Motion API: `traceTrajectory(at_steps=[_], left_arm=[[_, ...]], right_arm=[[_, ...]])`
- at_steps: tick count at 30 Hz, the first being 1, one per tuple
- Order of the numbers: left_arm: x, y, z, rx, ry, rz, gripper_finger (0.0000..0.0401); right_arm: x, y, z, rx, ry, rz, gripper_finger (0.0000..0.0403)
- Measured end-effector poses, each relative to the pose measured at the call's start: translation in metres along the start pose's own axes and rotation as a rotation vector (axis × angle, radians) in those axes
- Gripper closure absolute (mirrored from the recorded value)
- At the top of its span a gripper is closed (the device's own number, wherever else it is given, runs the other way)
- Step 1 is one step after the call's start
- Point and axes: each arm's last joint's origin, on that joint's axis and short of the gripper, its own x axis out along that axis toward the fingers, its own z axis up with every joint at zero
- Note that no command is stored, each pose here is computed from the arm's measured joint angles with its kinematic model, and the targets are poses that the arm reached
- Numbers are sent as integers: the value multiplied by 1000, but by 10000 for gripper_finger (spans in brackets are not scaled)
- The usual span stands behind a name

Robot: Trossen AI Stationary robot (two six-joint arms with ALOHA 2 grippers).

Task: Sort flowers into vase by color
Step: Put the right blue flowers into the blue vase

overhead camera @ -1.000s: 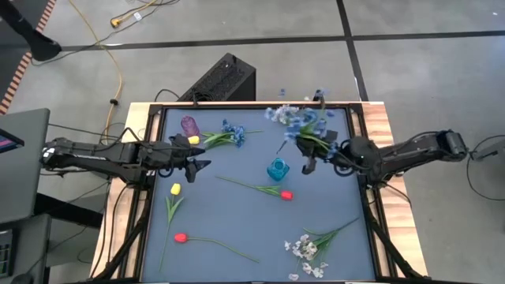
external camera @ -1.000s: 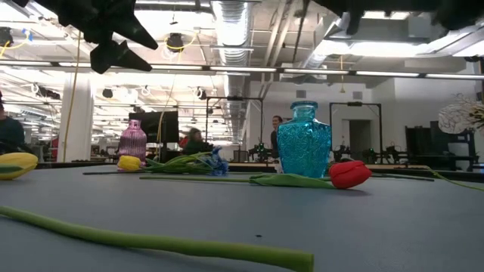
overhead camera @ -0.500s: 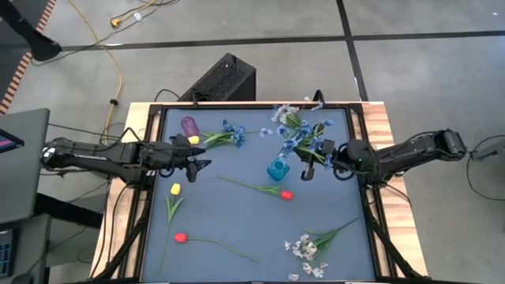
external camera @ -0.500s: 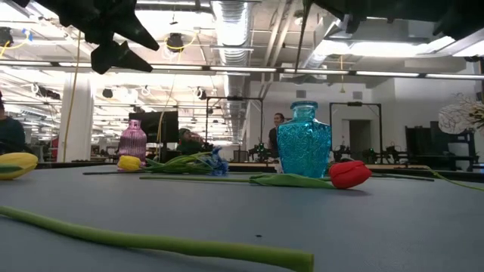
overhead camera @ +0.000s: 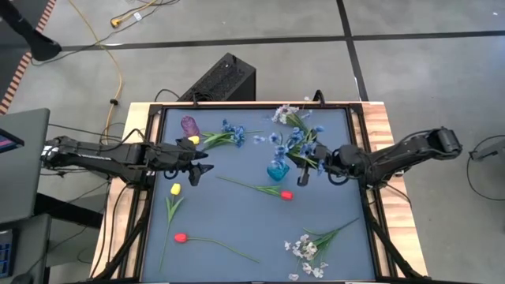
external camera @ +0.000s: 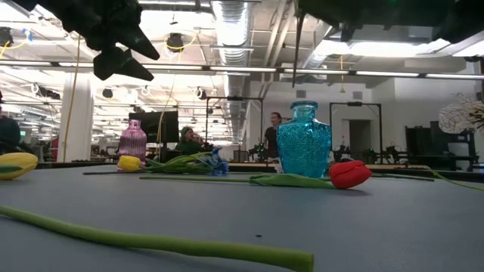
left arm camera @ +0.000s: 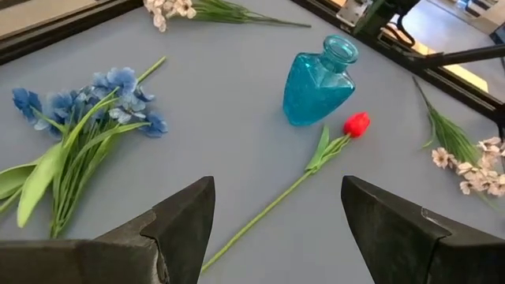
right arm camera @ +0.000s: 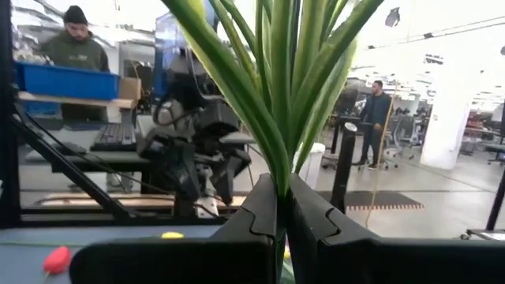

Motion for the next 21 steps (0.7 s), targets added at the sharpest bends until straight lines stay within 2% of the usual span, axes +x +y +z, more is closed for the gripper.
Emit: traceTrajectory(at_steps=[6, 16, 21], left_arm=[[-4, 1, 1, 22, -15, -9, 136], [-12, 3, 4, 21, -63, 20, 136], [-12, 3, 4, 20, -68, 26, 136]], right_arm=[[-5, -2, 1, -9, 55, -31, 369], [-7, 1, -3, 9, 107, -20, 369], [-7, 1, -4, 19, 124, -60, 369]])
